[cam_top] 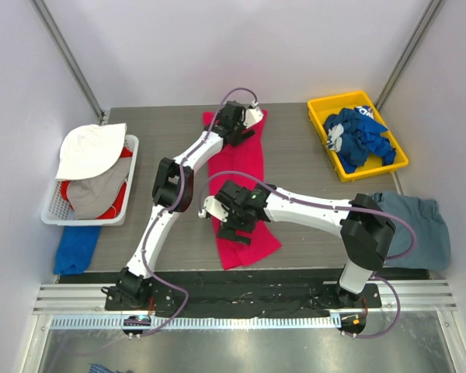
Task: Fold and stack the t-shirts
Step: Fold the tshirt
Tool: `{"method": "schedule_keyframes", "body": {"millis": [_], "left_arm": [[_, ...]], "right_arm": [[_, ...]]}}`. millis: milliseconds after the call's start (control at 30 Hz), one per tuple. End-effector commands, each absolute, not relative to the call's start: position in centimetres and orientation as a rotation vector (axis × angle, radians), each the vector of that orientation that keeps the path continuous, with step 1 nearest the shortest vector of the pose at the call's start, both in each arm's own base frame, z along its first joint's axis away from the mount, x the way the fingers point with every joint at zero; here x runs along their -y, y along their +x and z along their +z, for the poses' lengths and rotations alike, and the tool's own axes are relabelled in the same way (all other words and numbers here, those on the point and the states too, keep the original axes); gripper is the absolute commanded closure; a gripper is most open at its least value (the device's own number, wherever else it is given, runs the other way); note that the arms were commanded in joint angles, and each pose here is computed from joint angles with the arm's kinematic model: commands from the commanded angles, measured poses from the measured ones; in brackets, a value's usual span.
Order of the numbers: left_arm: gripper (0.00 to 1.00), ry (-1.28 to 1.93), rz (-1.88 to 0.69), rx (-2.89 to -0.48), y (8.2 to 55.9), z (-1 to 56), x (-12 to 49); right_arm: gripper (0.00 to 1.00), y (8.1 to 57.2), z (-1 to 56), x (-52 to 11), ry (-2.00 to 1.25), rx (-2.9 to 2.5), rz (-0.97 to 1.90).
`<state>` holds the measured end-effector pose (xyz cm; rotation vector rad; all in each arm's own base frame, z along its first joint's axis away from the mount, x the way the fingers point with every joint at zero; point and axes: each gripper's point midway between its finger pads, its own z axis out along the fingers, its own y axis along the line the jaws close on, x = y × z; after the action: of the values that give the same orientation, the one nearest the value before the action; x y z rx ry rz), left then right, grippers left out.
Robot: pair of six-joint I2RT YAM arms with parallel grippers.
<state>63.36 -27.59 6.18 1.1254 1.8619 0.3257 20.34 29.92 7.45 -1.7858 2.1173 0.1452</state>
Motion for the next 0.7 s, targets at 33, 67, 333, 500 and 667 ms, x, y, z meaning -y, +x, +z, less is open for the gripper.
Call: {"method": "schedule_keyframes", "body": {"millis": [33,67,333,500,667], "left_arm": [[0.0,1.07,0.285,-1.818,62.7,11.3,28.2],[0.0,1.058,0.293,-1.81,62.8,11.8,28.1],[0.0,1.048,0.32,-1.826,62.6,11.2,27.6],[0.0,1.049,0.337,-1.84,62.6,10.3,27.1],[0.0,1.067,0.342,-1.842,62.4,9.6,27.1]], "right_arm": [[0.08,22.6,11.1,-29.3,-1.642,-2.045,0.02],[0.08,23.0,11.4,-29.4,-1.623,-2.032,0.009],[0.08,26.1,9.6,-28.3,-1.525,-1.98,-0.129],[0.08,28.1,6.6,-27.6,-1.503,-1.997,-0.135],[0.09,28.5,4.6,-26.5,-1.506,-2.061,-0.125]]}}
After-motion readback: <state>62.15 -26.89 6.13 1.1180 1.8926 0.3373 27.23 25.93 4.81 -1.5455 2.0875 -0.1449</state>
